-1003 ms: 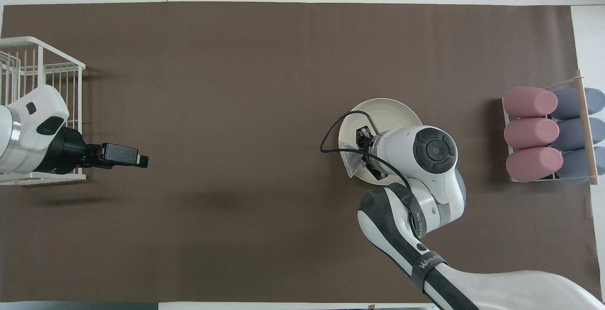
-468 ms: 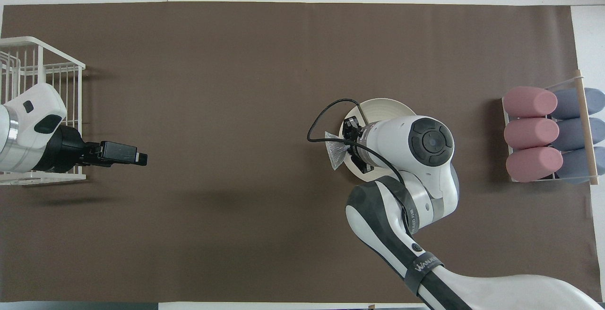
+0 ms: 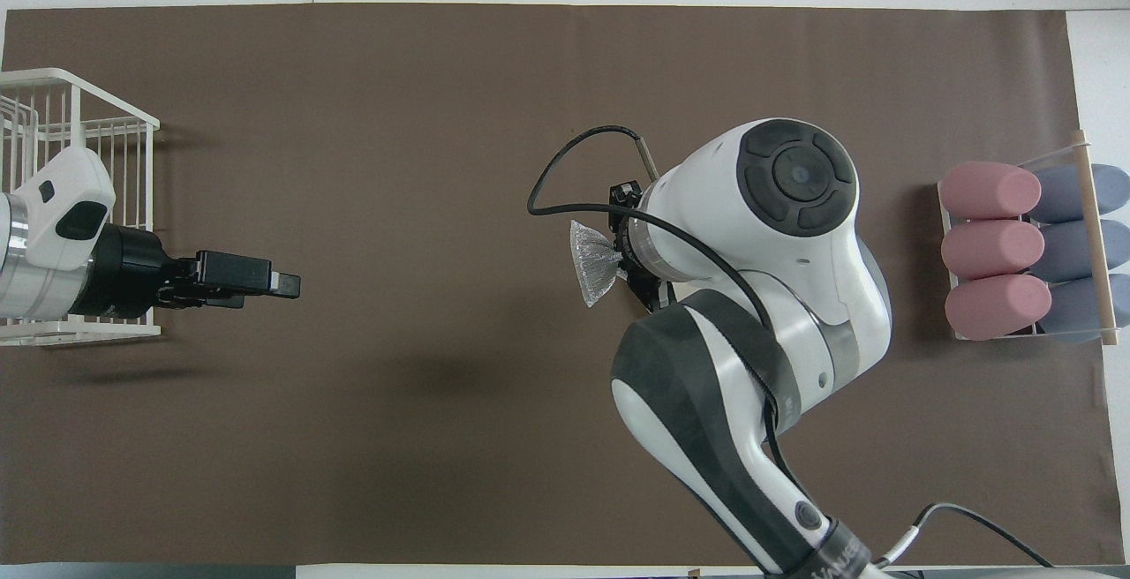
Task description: Wipe plate with sponge
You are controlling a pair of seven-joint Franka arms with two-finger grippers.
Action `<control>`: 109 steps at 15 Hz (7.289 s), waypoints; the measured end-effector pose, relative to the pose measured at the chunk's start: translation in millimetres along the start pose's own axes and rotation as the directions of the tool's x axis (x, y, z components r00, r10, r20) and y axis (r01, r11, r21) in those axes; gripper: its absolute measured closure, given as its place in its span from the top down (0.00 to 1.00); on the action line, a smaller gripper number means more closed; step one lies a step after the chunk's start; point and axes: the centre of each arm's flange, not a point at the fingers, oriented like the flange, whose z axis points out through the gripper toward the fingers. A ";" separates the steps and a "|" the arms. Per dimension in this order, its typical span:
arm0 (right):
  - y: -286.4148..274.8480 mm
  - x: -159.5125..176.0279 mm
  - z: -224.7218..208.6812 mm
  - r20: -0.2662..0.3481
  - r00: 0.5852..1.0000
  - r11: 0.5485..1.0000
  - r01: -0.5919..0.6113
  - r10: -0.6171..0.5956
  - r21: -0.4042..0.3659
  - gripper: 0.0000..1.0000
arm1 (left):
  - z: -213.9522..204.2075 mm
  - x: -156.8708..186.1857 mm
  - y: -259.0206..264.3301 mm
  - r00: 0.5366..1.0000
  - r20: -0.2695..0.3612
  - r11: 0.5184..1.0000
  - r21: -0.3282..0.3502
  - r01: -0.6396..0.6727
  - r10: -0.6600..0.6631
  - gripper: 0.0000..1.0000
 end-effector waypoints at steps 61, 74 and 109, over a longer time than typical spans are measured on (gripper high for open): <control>65.9 166.4 -115.7 0.124 0.468 0.427 0.867 -0.875 -0.256 1.00 | 34.0 1.5 39.0 0.991 -0.086 0.928 0.350 0.129 -0.105 0.05; 65.4 266.0 -144.5 0.116 0.210 0.188 0.966 -0.971 -0.176 1.00 | -33.4 53.0 -14.6 1.000 -0.027 0.232 0.972 0.027 -0.001 0.05; 65.8 314.6 -158.3 0.020 0.314 0.309 0.941 -0.949 -0.140 1.00 | 28.9 116.9 -112.7 0.983 -0.183 0.124 0.976 0.180 0.009 0.89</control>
